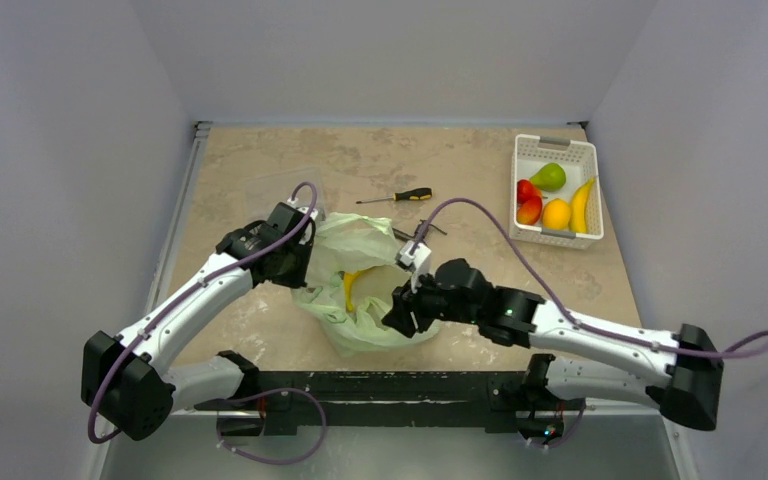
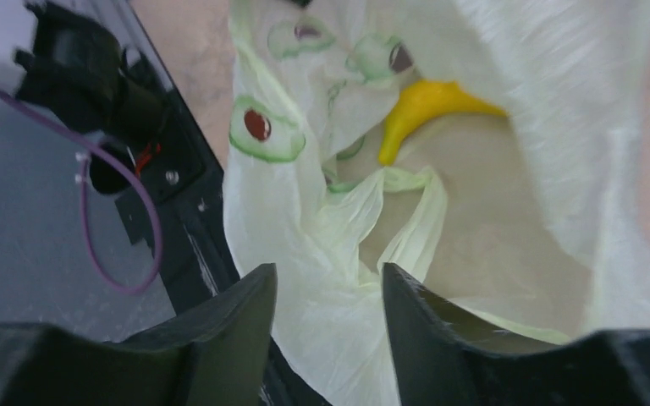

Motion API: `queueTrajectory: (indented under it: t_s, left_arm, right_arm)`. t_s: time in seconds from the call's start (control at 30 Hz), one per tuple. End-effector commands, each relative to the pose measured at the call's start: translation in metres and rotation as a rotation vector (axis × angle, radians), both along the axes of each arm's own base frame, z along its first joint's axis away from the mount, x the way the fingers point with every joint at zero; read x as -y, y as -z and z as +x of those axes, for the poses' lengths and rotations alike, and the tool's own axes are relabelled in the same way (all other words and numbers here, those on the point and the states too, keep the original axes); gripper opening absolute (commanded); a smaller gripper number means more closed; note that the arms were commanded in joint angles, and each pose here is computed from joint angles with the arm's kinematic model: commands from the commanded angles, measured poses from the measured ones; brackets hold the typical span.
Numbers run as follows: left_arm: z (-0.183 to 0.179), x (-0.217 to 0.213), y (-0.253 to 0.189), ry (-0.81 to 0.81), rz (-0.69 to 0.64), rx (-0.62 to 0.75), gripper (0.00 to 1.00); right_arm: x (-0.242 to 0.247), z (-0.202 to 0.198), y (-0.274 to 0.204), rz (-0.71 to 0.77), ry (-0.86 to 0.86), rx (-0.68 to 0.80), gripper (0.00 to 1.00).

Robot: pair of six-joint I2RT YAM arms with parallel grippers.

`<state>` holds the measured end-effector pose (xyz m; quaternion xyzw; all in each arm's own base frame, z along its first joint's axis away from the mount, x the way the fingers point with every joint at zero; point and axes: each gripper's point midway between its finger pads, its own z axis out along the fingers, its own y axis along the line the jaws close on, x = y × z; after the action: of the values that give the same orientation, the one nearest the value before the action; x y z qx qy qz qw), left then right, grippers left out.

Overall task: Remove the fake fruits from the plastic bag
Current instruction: Adjust the plastic bag at the center of the board, then take out the fake fruit from the plastic bag.

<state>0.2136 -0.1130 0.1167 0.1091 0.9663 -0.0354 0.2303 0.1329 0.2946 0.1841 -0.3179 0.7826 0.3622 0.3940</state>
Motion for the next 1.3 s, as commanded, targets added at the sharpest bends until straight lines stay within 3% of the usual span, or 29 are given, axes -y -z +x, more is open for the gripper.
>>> queueTrajectory:
  t_s: [0.0,0.17,0.33,0.5,0.67,0.93,1.13,1.27]
  left_arm:
    - [0.008,0.003,-0.011,0.008,-0.008,0.043,0.00]
    - [0.009,0.002,-0.009,0.005,0.002,0.036,0.00]
    - [0.009,0.001,-0.007,0.000,0.013,0.029,0.00]
    - [0.010,0.002,-0.008,0.004,0.010,0.031,0.00]
    - [0.010,0.001,-0.007,0.000,0.014,0.029,0.00]
    - [0.010,0.003,-0.006,0.004,0.009,0.023,0.00]
    - [0.010,0.003,-0.007,0.003,0.005,0.029,0.00]
    - [0.010,0.007,-0.011,0.012,-0.023,0.046,0.00]
  right_arm:
    - [-0.030,-0.004,0.043,-0.021,-0.073,-0.066,0.43]
    - [-0.046,0.034,0.064,0.064,0.042,0.093,0.40]
    - [-0.057,0.027,0.124,-0.005,0.050,0.029,0.35]
    - [-0.048,0.028,0.169,-0.150,0.176,0.041,0.36]
    - [-0.046,0.041,0.142,-0.121,0.264,0.127,0.38]
    - [-0.044,0.063,0.054,0.092,0.389,0.246,0.44]
    - [-0.066,0.081,0.052,0.084,0.425,0.306,0.43]
    - [-0.064,0.103,0.061,0.119,0.633,0.255,0.40]
